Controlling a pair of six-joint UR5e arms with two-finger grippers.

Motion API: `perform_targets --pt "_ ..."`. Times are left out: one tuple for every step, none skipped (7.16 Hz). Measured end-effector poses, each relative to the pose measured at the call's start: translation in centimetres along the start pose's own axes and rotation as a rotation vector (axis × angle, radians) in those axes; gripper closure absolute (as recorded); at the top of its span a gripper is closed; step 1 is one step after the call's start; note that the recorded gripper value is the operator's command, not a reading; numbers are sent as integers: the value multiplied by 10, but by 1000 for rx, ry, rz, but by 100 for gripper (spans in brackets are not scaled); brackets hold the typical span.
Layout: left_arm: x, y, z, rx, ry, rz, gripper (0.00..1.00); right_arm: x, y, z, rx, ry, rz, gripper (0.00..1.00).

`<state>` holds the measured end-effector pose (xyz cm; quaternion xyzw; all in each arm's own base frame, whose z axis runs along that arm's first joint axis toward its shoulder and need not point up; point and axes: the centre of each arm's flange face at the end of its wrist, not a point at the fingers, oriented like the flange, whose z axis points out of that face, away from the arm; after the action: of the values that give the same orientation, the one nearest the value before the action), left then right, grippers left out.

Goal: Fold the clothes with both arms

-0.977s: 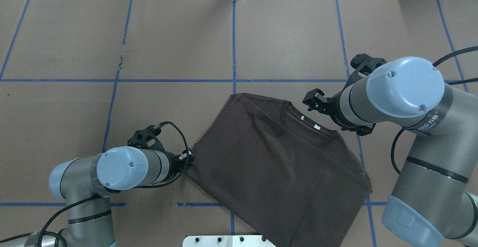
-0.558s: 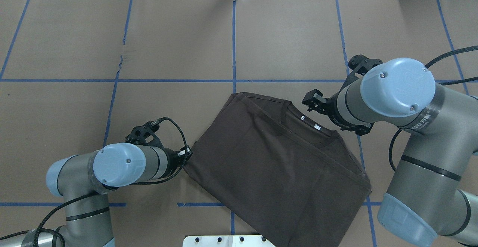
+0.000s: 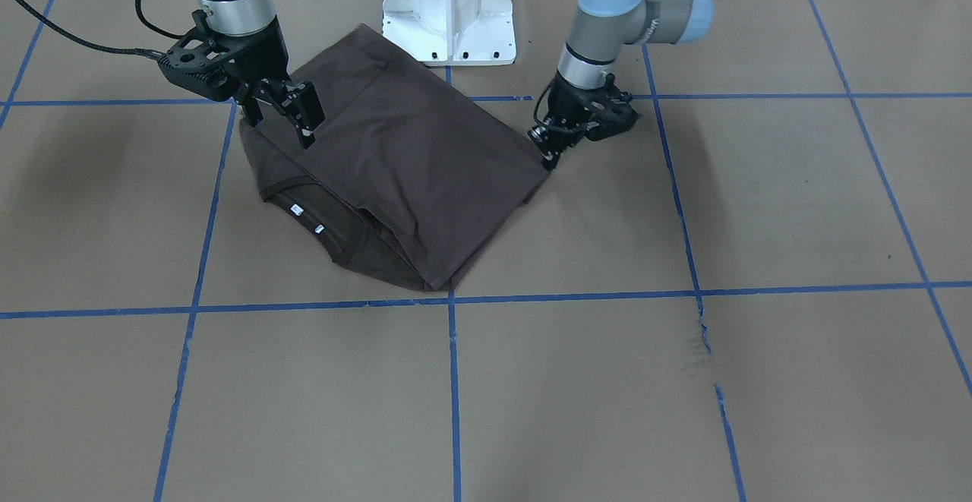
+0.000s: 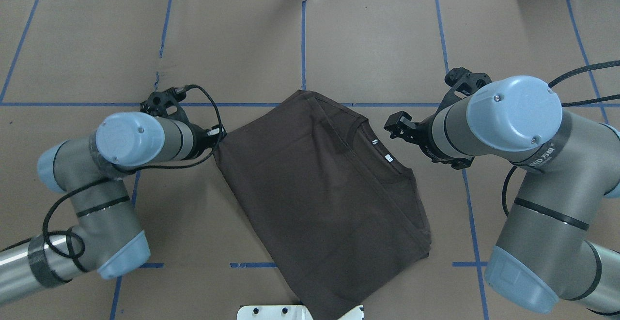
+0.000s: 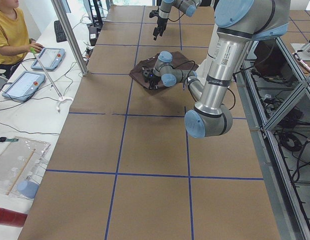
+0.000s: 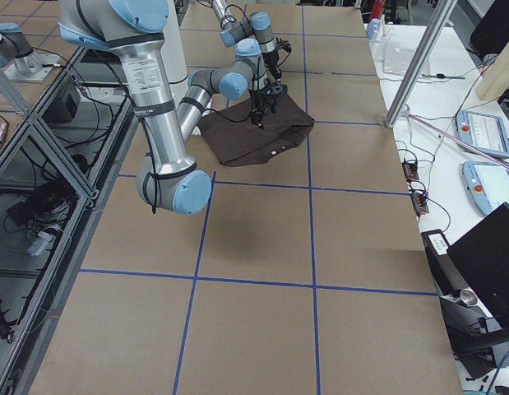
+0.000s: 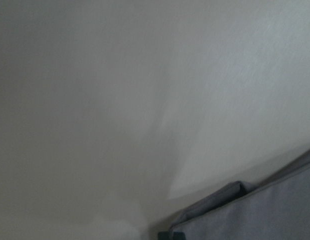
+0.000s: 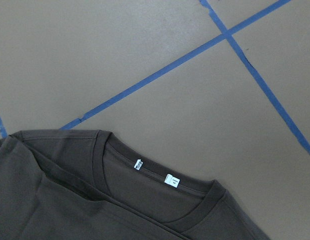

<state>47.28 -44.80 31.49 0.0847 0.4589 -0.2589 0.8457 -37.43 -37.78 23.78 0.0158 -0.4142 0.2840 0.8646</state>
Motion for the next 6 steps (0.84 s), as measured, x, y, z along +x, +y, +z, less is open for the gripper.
perform_targets --pt "22 -48 23 57 26 12 100 -4 1 -4 -6 -44 -2 0" --pt "47 -93 50 105 54 18 100 -7 1 -7 -12 -87 -6 0" --pt "73 -138 73 149 63 34 100 -10 2 -9 -17 -124 -6 0" --pt "97 -175 84 185 54 51 93 -13 2 -10 -15 -146 19 0" --pt "110 -197 88 206 49 58 36 -16 2 -11 -8 -160 64 0" --pt "116 -206 89 215 50 58 28 -19 2 -12 -1 -171 92 0"
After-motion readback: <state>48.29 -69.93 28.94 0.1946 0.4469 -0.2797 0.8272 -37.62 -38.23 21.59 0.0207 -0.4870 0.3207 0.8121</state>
